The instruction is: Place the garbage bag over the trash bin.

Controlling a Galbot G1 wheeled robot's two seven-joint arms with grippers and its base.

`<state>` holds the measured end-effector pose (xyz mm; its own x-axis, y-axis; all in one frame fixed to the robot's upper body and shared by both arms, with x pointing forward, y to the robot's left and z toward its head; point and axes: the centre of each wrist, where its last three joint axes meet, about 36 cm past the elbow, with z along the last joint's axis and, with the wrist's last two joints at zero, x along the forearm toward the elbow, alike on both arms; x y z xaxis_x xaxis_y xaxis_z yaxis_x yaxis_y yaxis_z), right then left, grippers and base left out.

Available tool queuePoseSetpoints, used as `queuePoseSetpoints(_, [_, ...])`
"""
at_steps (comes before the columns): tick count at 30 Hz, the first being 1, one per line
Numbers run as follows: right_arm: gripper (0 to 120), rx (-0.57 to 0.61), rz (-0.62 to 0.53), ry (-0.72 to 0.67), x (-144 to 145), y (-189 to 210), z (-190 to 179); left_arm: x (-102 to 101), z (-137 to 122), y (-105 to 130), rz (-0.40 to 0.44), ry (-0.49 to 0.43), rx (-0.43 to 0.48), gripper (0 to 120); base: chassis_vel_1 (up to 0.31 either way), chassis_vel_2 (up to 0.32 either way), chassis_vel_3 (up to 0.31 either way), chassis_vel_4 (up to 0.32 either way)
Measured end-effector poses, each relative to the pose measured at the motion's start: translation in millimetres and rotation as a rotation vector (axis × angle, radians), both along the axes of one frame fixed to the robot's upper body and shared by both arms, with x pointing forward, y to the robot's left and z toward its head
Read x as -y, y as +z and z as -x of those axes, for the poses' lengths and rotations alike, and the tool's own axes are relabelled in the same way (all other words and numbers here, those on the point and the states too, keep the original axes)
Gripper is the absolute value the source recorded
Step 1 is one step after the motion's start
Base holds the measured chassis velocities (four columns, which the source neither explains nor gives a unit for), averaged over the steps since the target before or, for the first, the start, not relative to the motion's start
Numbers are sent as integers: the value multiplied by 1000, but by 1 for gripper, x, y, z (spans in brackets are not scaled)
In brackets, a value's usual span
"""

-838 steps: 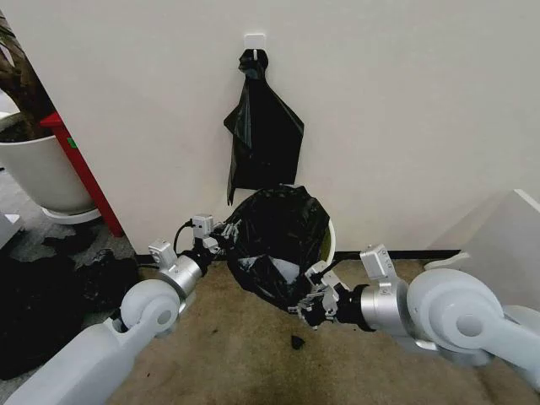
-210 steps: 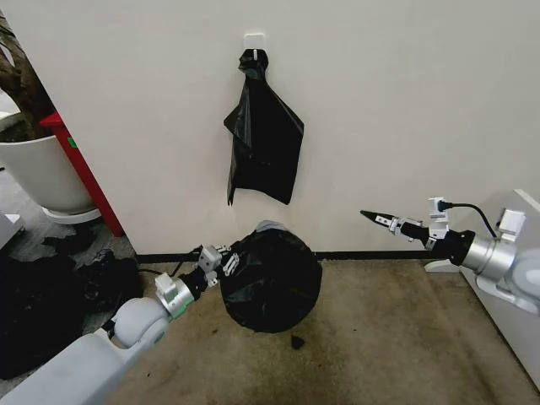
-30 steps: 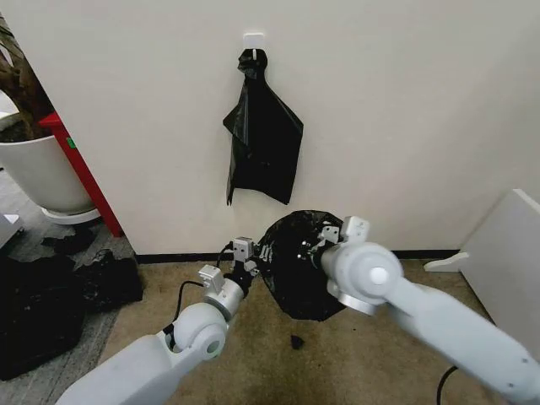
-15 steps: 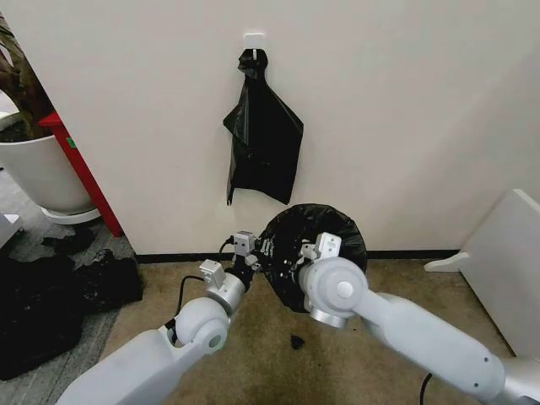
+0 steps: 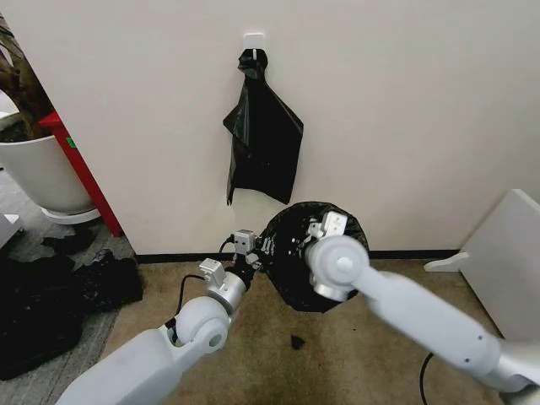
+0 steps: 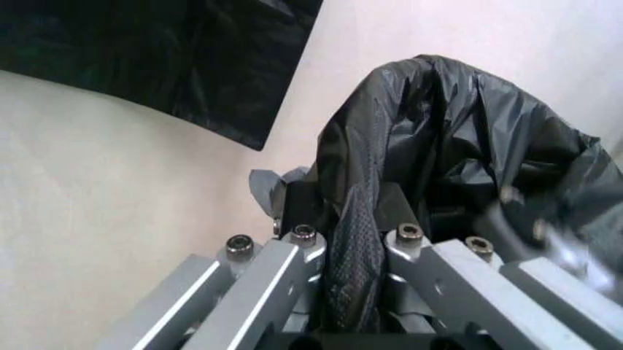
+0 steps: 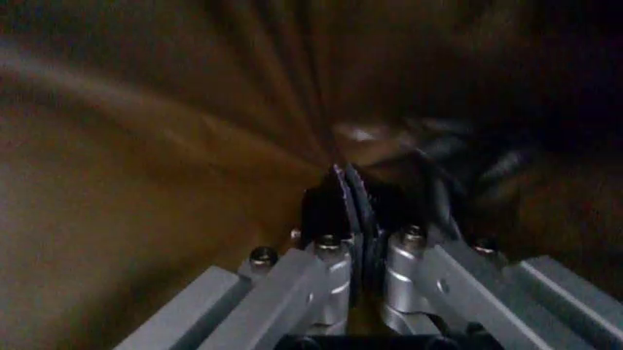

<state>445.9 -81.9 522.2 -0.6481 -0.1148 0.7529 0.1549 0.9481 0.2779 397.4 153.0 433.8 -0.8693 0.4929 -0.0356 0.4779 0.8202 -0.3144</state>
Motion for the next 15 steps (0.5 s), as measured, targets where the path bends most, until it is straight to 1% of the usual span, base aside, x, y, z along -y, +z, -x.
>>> queuePoseSetpoints(4, [0,-16,6,8,1,0,8,0,-1,1,2,3,3,4,0,0,0,0])
queuePoseSetpoints(6, [0,-25,10,13,7,4,15,-1,-2,2,4,6,5,4,0,0,0,0])
queuePoseSetpoints(9, [0,10,3,26,20,21,27,-2,-3,3,4,11,8,4,0,0,0,0])
queuePoseSetpoints(10, [0,32,-12,41,22,33,32,-2,-3,2,4,12,7,4,0,0,0,0])
queuePoseSetpoints(12, [0,47,-20,47,22,39,34,-2,-3,2,4,12,6,4,0,0,0,0])
queuePoseSetpoints(15, [0,111,-43,61,21,61,31,-2,-2,1,5,11,1,4,0,0,0,0])
